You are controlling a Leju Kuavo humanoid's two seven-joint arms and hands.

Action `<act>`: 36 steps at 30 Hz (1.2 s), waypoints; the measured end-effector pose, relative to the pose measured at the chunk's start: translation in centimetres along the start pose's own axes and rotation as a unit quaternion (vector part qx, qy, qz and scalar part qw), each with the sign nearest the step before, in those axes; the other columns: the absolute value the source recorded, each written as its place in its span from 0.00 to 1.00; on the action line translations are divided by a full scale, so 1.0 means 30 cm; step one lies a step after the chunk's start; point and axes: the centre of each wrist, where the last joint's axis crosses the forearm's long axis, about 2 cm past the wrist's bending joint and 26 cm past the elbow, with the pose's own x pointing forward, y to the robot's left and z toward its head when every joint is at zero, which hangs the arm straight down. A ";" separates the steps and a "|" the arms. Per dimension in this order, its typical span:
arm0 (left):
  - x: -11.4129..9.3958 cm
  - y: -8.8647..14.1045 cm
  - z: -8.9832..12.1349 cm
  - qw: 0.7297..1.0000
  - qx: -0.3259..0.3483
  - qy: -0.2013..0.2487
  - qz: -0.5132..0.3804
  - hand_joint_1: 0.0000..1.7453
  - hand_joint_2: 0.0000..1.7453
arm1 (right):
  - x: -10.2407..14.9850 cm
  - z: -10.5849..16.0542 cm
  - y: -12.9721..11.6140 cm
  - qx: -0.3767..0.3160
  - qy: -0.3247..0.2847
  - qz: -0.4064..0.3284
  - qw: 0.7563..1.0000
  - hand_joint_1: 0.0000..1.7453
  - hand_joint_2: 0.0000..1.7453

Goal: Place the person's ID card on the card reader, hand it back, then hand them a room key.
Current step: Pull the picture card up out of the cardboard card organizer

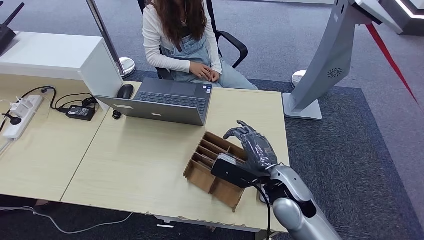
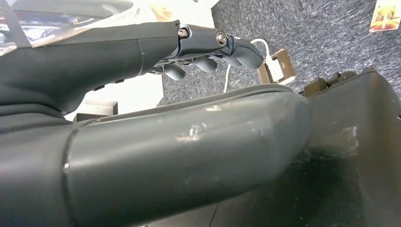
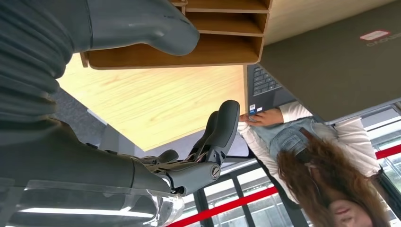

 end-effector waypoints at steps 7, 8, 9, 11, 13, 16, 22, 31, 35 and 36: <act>0.000 0.000 0.000 1.000 0.000 0.000 0.000 0.00 0.00 | 0.000 -0.015 0.021 0.011 0.002 -0.001 1.000 0.42 1.00; 0.000 0.000 0.000 1.000 0.000 0.000 0.000 0.00 0.00 | -0.001 -0.018 0.025 0.013 0.002 -0.001 1.000 0.42 1.00; 0.000 0.000 0.000 1.000 -0.001 0.000 0.000 0.00 0.00 | -0.001 -0.019 0.029 0.015 0.003 -0.001 1.000 0.42 1.00; 0.000 -0.001 0.000 1.000 -0.002 0.000 0.001 0.00 0.00 | 0.000 -0.023 0.038 0.019 0.004 0.000 1.000 0.42 1.00; 0.000 -0.001 0.000 1.000 -0.002 0.000 0.002 0.00 0.00 | 0.002 -0.025 0.048 0.024 0.005 0.003 1.000 0.42 1.00; 0.000 -0.001 0.000 1.000 -0.003 0.000 0.001 0.00 0.00 | 0.005 -0.027 0.062 0.028 0.006 0.008 1.000 0.43 1.00; 0.000 -0.001 0.000 1.000 -0.003 0.000 0.001 0.00 0.00 | 0.004 -0.033 0.077 0.030 0.011 0.016 0.999 0.43 1.00; 0.000 -0.001 0.000 1.000 -0.005 0.000 0.002 0.00 0.00 | 0.008 -0.040 0.087 0.034 0.012 0.023 0.999 0.42 1.00; 0.000 -0.002 0.000 1.000 -0.006 0.000 0.003 0.00 0.00 | 0.010 -0.040 0.087 0.035 0.012 0.025 0.999 0.43 1.00; 0.000 -0.002 0.000 1.000 -0.006 0.000 0.003 0.00 0.00 | 0.010 -0.041 0.087 0.035 0.012 0.025 0.999 0.43 1.00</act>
